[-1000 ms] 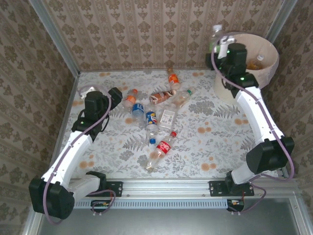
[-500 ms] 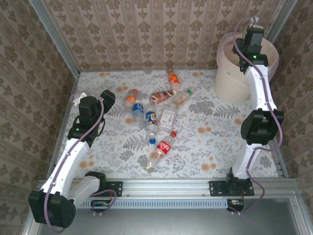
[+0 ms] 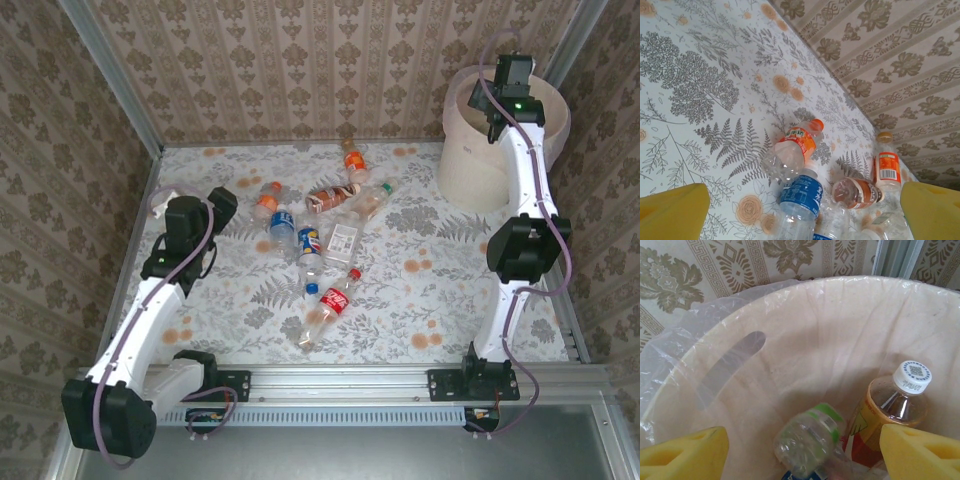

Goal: Put the plastic bottles in the bin

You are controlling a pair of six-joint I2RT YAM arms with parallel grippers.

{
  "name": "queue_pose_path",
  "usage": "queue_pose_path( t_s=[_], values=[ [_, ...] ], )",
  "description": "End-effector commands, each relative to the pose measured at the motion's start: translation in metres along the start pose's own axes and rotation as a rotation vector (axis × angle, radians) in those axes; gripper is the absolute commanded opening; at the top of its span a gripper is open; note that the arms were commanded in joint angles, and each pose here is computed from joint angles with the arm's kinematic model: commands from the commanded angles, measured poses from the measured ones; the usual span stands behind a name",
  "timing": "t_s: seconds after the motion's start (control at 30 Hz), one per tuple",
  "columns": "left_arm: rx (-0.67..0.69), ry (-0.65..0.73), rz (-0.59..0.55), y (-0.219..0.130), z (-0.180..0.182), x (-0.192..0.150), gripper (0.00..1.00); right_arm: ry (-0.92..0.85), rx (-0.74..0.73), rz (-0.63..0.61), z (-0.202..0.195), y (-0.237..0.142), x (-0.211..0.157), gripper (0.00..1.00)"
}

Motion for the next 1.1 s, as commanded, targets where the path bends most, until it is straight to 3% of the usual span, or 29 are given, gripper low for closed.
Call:
queue_pose_path(
  t_s=[0.0,0.43,0.53,0.9,1.07],
  values=[
    [0.013,-0.019,0.024,0.002,0.002,0.000,1.00,-0.006,0.037,-0.024,0.005,-0.030,0.012,0.83],
    [0.011,-0.047,0.116,0.027,0.001,-0.006,1.00,-0.022,0.257,-0.077,0.010,-0.103,0.002,0.89],
    [0.030,-0.071,0.136,0.030,0.003,-0.009,1.00,-0.037,0.367,-0.073,0.022,-0.120,-0.008,1.00],
    [0.097,-0.145,0.125,0.035,0.020,-0.015,1.00,-0.017,0.646,0.063,0.097,-0.130,-0.121,1.00],
    [0.109,-0.155,0.139,0.037,0.024,-0.015,1.00,-0.040,0.587,0.145,0.117,-0.112,-0.171,1.00]
  ],
)
Point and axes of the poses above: each hand's point on the last joint's axis, 136 mm out from that joint toward the fingers, its own y axis out along the fingers, its own z axis along the line the jaws close on, x = y × z, the point moved 9 cm from there along -y, back along the fingers, and after that the axes turned 7 degrees about y, right-handed, at the moved point
